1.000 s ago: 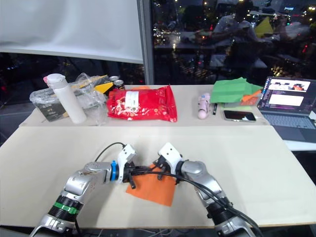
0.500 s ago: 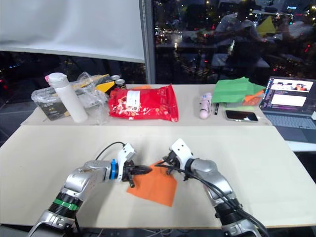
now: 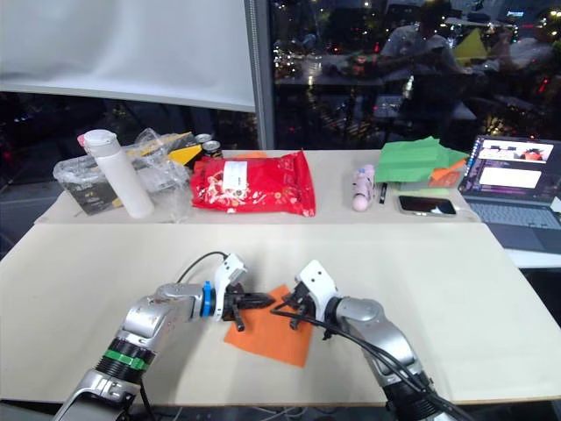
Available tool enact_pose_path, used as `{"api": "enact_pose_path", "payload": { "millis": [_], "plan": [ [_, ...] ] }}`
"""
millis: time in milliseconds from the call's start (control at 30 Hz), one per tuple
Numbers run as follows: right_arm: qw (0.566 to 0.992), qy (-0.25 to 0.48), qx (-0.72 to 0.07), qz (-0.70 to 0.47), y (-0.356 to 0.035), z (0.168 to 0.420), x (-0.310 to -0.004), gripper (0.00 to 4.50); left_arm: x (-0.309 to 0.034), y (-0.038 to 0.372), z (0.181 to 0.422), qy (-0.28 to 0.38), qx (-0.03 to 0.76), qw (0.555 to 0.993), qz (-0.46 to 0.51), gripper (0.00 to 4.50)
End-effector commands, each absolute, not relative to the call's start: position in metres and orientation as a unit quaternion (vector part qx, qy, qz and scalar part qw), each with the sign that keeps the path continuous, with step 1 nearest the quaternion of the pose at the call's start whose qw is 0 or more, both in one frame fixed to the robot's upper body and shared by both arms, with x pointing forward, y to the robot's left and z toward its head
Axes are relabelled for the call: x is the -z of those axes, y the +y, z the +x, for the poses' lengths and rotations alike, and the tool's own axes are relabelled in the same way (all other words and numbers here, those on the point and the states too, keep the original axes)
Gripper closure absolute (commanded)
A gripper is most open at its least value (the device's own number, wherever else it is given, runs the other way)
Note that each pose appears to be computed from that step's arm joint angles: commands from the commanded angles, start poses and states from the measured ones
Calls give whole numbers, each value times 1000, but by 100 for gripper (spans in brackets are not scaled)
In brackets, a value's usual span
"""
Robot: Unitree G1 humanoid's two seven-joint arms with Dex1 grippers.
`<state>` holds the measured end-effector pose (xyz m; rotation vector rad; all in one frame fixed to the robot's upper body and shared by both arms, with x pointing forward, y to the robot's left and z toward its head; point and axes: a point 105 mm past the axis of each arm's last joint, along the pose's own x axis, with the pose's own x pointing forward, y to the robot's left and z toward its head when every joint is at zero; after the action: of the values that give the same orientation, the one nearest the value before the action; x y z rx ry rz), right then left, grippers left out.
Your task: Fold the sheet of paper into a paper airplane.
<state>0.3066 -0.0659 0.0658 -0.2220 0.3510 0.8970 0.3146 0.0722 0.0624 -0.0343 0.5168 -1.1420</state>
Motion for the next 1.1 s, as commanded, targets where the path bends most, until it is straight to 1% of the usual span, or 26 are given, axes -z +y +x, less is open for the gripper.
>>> {"api": "enact_pose_path", "payload": {
  "millis": [33, 200, 333, 433, 533, 633, 933, 1100],
  "plan": [
    [880, 188, -419, -117, -73, 304, -57, 450, -69, 61, 315, 234, 552, 800, -18, 448],
    [891, 168, -405, -120, -83, 309, -73, 450, -64, 57, 316, 239, 557, 795, -3, 448],
    [899, 149, -393, -121, -106, 306, -99, 450, -57, 61, 314, 249, 559, 790, 12, 448],
    [903, 154, -377, -139, -123, 303, -104, 450, -54, 62, 314, 252, 561, 788, 20, 448],
    [898, 180, -370, -158, -137, 296, -95, 450, -51, 61, 315, 253, 565, 785, 36, 448],
    [888, 203, -381, -159, -140, 287, -86, 450, -51, 60, 316, 250, 568, 783, 37, 448],
    [855, 231, -432, -171, -120, 268, -73, 450, -50, 60, 317, 251, 568, 783, 40, 448],
    [831, 236, -458, -210, -111, 260, -68, 450, -50, 60, 316, 251, 568, 783, 39, 448]
  ]
}}
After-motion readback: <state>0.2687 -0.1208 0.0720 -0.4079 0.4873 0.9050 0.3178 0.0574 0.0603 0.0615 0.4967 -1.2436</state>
